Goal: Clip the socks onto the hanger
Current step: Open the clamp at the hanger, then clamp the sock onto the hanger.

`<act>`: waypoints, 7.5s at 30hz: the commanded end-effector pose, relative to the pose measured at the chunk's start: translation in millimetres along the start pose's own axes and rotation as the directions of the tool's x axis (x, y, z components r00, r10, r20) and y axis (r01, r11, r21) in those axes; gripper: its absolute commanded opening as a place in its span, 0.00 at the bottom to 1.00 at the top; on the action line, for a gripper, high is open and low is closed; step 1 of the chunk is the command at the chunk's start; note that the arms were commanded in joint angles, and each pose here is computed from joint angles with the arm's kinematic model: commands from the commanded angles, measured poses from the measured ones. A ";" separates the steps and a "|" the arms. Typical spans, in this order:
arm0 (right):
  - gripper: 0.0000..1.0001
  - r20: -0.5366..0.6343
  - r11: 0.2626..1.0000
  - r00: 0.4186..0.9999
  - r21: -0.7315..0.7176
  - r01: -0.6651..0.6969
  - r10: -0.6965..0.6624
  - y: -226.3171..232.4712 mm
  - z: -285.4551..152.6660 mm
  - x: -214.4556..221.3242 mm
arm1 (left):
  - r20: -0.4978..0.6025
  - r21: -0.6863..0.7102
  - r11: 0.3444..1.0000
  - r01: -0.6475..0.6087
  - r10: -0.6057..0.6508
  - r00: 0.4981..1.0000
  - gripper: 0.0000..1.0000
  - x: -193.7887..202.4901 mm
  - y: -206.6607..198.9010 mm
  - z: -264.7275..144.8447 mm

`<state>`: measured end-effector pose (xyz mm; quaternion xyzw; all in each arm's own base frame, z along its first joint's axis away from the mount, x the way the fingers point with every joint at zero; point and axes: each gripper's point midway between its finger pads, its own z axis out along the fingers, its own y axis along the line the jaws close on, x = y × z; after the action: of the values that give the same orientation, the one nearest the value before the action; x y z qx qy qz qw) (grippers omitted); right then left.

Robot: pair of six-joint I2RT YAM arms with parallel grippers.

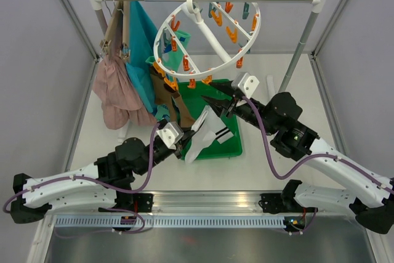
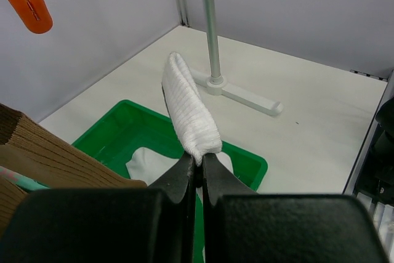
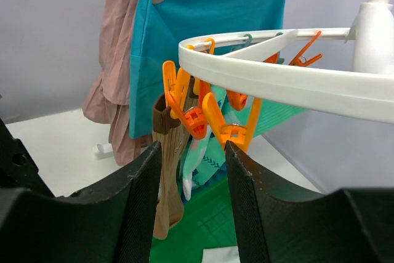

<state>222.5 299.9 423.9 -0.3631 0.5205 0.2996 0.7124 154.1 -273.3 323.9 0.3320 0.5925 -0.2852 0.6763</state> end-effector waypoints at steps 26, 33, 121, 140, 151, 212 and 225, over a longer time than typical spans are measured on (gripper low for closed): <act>0.50 0.072 0.995 0.994 0.072 0.071 -0.076 -17.3 -7.8 -35.5 | 0.049 -0.010 1.000 -0.026 0.026 0.998 0.02 -26.7 5.7 -1.8; 0.50 0.076 0.994 0.993 0.068 0.081 -0.086 -17.0 -7.5 -37.4 | 0.052 -0.014 1.000 -0.022 0.023 0.998 0.02 -28.1 6.7 -2.0; 0.00 0.086 0.988 0.995 0.142 -0.062 0.050 -21.9 8.7 -43.8 | 0.141 -0.227 0.968 0.106 -0.075 0.987 0.02 -44.1 45.1 32.5; 0.00 0.077 0.980 0.993 0.172 -0.100 0.088 -26.1 4.5 -44.1 | 0.219 -0.095 0.977 0.193 -0.169 0.961 0.02 -61.8 27.8 43.7; 0.00 0.072 0.979 0.993 0.177 -0.102 0.091 -26.8 3.5 -44.2 | 0.236 -0.077 0.977 0.197 -0.174 0.956 0.02 -69.8 25.8 44.4; 0.00 0.058 0.954 0.980 0.222 -0.201 0.193 -32.7 3.5 -47.6 | 0.394 0.055 0.964 0.260 -0.260 0.882 0.02 -73.5 7.5 63.8; 0.00 0.044 0.944 0.973 0.237 -0.230 0.226 -33.8 5.6 -44.6 | 0.507 0.062 0.960 0.272 -0.266 0.820 0.02 -80.0 10.1 62.8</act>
<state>242.6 287.1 456.6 -0.2314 0.5919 0.3037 0.7099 194.5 -327.9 382.7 0.1890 0.4807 -0.4233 0.7443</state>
